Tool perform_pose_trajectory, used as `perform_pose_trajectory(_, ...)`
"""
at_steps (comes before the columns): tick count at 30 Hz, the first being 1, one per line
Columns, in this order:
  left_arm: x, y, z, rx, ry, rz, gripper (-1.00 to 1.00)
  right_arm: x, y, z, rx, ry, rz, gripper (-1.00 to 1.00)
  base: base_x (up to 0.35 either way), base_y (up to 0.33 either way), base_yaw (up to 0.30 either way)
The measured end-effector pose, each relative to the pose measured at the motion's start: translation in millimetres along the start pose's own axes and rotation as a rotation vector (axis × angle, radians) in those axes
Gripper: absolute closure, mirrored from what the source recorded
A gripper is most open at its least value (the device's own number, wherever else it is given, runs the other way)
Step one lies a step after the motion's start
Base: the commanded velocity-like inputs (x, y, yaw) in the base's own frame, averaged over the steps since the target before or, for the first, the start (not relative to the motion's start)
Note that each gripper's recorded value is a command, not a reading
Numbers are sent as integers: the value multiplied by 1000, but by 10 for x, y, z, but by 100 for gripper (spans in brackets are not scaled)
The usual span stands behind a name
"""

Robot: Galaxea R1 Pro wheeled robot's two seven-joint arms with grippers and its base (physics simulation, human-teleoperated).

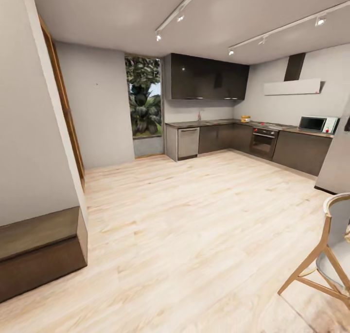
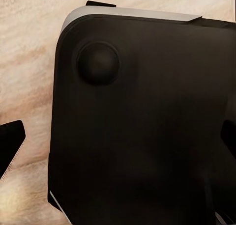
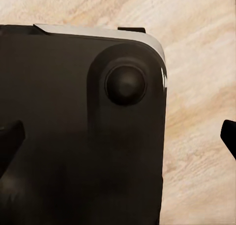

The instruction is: In the kitchen, take the popcorn bag from the countertop, put it into the microwave, and heat it until the popcorn is cooked so the cooked popcorn ends up inside the bag.

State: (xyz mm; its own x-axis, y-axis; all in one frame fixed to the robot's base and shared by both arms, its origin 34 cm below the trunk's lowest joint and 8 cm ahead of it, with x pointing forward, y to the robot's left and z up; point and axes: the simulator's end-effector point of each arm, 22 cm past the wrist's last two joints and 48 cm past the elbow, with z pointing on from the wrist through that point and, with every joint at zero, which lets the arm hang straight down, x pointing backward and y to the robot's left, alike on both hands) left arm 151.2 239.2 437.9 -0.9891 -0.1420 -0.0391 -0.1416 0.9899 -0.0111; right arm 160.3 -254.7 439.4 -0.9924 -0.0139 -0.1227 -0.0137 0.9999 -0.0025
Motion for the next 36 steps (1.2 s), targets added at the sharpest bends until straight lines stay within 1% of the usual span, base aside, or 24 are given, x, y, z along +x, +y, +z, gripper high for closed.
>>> perform_pose_trajectory(22, -1, 1, 0, 0, 0, 0, -100, -1, 4, 0, -2, 0, -3, -100, 0, 0, -257)
perform_pose_trajectory(27, 2, 5, 0, -1, 1, -1, -100, -4, 19, 0, -9, -1, -14, -100, 62, 0, -39)
perform_pose_trajectory(36, 5, 6, -1, -1, 1, -2, -100, 4, 7, -1, -3, 1, -21, -100, 308, 0, -1)
